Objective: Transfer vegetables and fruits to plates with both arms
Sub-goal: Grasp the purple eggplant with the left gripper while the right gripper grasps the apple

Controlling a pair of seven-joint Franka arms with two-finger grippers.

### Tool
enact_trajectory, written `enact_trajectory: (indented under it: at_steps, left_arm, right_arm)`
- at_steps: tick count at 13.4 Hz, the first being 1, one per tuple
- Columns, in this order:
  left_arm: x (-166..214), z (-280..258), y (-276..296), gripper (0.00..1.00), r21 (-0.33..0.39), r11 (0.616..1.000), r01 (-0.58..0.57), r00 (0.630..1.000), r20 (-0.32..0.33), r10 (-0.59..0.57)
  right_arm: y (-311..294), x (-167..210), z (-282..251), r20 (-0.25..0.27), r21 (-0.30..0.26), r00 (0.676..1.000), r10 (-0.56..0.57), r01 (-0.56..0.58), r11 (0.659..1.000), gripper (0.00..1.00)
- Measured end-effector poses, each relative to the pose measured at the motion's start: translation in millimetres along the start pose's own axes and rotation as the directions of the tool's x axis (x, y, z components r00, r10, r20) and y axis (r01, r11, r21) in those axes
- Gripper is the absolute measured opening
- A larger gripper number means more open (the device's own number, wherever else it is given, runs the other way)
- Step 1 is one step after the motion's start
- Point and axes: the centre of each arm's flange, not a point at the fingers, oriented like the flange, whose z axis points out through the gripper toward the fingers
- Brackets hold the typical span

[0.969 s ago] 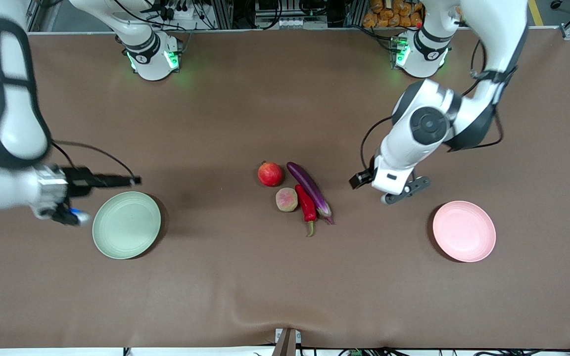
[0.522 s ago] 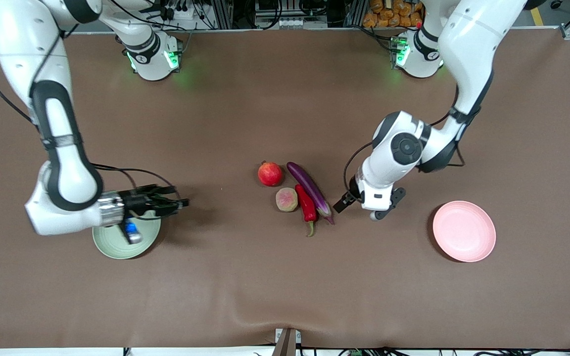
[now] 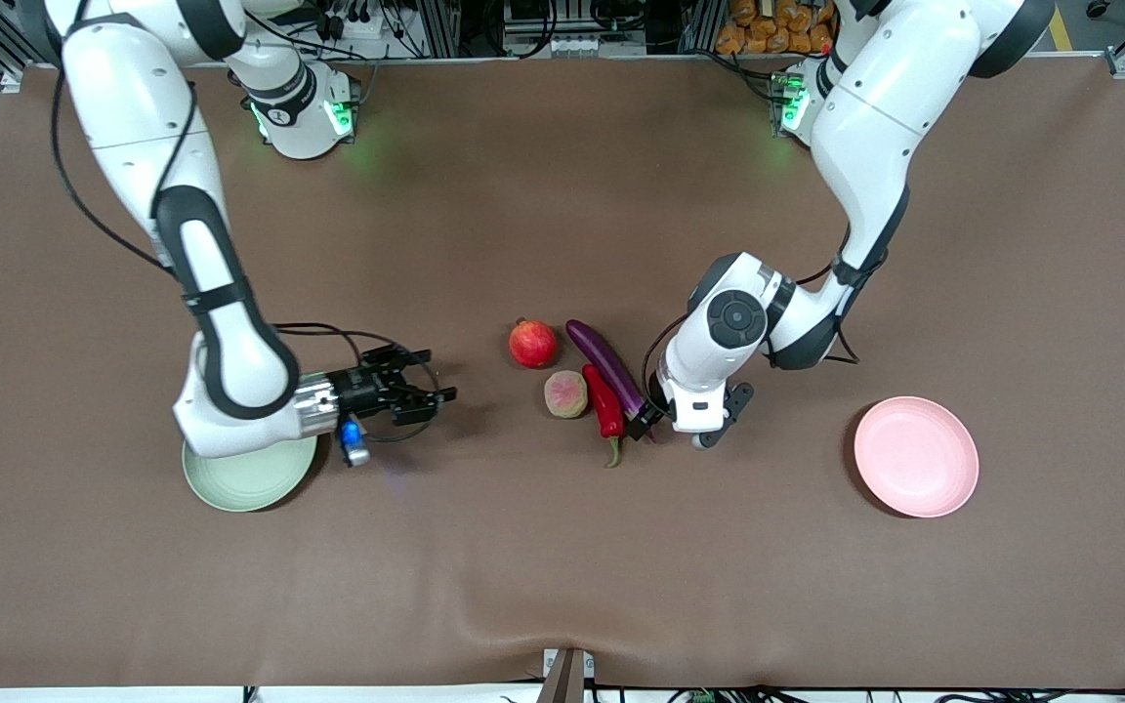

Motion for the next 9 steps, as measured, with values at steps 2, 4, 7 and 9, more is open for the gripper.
enact_trajectory:
  at_steps: [2,4,7,9]
  left_arm:
    - [2,7,1,0.97,-0.013,1.000,0.004,1.000,0.001,-0.004]
    - [1,12,0,0.90,-0.014,1.000,0.003,1.000,0.004,-0.002]
    - [-4,14,1,0.57,-0.013,1.000,-0.015,1.000,-0.001,0.015]
    - [-5,14,2,0.38,-0.014,1.000,-0.028,1.000,-0.007,0.028]
  right_arm:
    - [13,4,30,0.007,0.038,0.998,0.061,-0.061,0.997,1.00]
    - [26,7,52,0.019,0.058,0.994,0.109,-0.110,0.992,1.00]
    - [37,10,62,0.042,0.085,0.988,0.152,-0.155,0.984,1.00]
    - [40,8,71,0.062,0.099,0.984,0.170,-0.175,0.980,1.00]
